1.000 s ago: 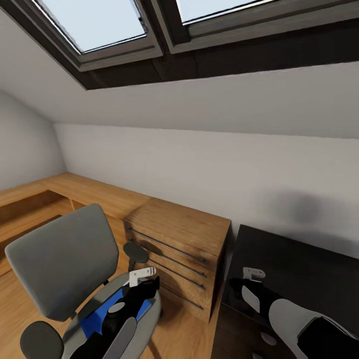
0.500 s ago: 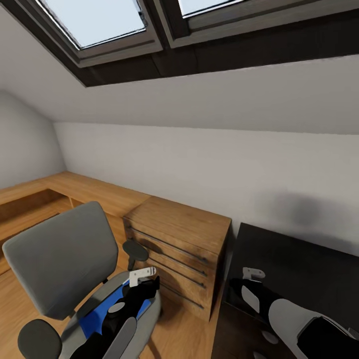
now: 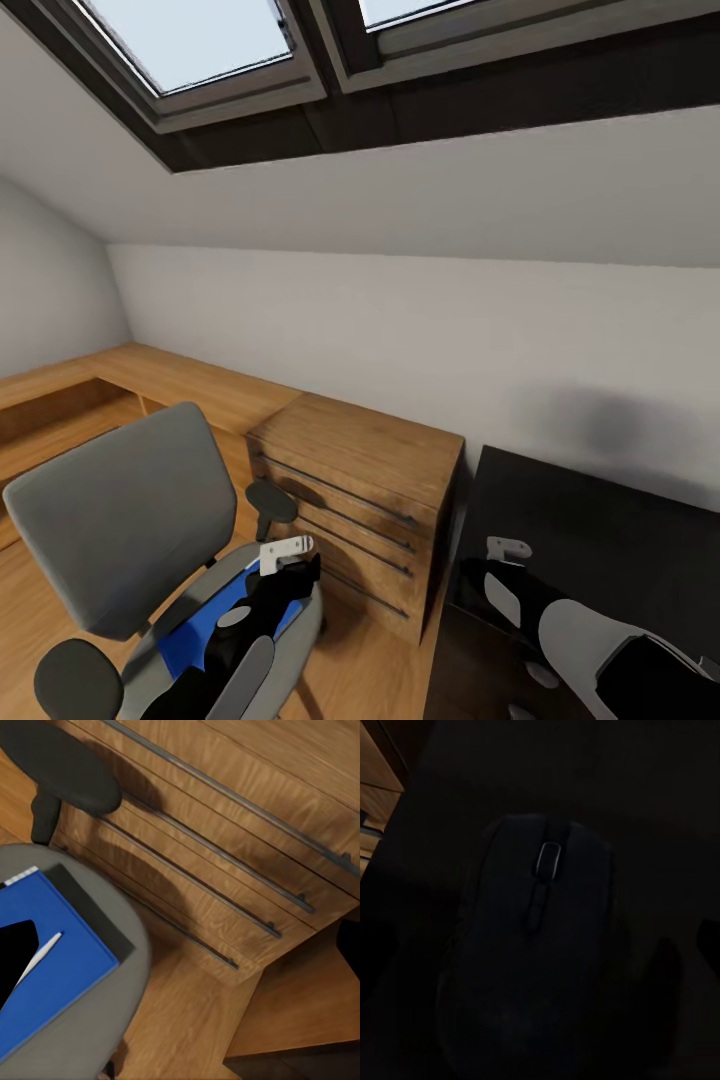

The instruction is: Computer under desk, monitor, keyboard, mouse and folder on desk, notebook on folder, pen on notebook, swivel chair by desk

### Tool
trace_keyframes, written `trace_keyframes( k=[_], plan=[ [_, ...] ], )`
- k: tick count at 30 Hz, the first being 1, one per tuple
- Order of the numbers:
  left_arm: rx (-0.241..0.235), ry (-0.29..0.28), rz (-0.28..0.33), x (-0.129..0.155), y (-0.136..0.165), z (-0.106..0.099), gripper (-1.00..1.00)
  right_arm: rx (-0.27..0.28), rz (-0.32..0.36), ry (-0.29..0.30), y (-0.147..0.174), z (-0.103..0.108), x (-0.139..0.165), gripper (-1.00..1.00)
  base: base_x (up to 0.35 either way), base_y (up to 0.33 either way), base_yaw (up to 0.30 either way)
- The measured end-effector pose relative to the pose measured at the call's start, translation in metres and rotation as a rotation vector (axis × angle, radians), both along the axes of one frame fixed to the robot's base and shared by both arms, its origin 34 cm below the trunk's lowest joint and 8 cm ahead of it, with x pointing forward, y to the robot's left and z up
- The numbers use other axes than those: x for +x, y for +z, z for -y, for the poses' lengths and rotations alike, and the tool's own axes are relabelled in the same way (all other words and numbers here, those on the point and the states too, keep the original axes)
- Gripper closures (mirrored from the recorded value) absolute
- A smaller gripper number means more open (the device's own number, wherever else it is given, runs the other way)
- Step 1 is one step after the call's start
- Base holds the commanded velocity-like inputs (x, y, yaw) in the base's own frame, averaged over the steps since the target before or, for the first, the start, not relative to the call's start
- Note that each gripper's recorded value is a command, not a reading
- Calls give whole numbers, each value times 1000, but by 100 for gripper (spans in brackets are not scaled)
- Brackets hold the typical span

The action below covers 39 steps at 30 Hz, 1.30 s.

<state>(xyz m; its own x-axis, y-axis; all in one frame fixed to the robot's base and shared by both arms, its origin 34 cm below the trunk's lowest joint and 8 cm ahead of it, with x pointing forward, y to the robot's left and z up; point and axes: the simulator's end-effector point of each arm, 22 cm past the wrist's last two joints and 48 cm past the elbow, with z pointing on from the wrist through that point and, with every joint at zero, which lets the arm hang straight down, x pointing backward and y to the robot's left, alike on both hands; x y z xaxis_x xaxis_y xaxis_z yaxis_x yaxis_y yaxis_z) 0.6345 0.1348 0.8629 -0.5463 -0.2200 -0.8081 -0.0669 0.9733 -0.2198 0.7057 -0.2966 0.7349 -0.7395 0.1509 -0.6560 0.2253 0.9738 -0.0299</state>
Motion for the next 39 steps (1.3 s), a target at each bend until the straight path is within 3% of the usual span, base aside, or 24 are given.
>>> trace_keyframes(
  k=[11, 12, 39],
  plan=[
    [-2, 0, -2, 0, -1, 0, -100, 0, 1, 1, 0, 0, 0, -100, 0, 0, 0],
    [-2, 0, -2, 0, -1, 0, -100, 0, 1, 1, 0, 0, 0, 100, 0, 0, 0],
    [0, 1, -5, -1, 1, -1, -100, -3, 7, 4, 4, 0, 2, 100, 0, 0, 0]
  ],
)
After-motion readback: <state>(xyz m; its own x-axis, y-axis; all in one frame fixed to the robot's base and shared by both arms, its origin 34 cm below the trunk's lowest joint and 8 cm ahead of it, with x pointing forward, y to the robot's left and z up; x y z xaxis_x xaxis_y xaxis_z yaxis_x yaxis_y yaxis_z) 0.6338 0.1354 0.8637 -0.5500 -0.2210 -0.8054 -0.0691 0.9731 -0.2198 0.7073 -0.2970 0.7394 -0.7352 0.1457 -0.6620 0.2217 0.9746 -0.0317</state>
